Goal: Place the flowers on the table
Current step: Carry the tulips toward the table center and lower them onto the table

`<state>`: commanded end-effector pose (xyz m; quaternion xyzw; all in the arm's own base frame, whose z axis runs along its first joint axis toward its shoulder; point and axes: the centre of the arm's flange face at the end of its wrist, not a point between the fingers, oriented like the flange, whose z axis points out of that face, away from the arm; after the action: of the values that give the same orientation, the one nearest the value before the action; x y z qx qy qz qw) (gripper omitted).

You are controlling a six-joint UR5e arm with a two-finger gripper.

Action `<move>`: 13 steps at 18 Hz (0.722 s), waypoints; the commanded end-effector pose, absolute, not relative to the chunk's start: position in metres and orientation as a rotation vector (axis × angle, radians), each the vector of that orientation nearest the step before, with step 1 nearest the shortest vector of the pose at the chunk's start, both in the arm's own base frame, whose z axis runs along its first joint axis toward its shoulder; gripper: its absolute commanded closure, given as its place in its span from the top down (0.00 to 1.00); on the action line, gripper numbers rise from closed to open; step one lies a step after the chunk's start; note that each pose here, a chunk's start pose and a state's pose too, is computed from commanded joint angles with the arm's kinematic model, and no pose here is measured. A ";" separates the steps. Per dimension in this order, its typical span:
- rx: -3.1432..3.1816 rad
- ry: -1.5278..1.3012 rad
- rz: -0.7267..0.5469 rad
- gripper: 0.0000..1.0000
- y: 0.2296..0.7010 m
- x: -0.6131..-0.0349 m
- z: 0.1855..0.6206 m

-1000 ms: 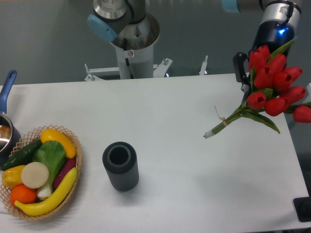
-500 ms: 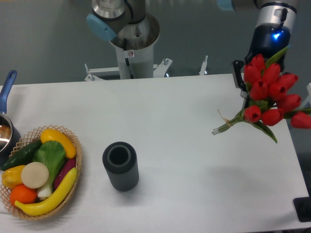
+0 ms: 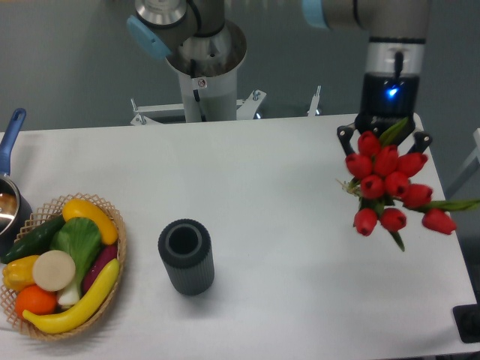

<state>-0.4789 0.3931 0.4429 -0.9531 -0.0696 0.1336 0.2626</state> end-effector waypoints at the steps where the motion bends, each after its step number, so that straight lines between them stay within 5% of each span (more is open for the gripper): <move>1: -2.613 -0.161 0.372 0.33 0.403 -0.477 0.435; 6: -2.776 -0.075 0.406 0.33 0.437 -0.468 0.388; 8: -2.972 -0.005 0.448 0.33 0.466 -0.459 0.328; 13: -3.152 0.068 0.512 0.33 0.500 -0.458 0.260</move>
<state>-0.4577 0.4996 0.2599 -0.9865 0.0214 0.1602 -0.0260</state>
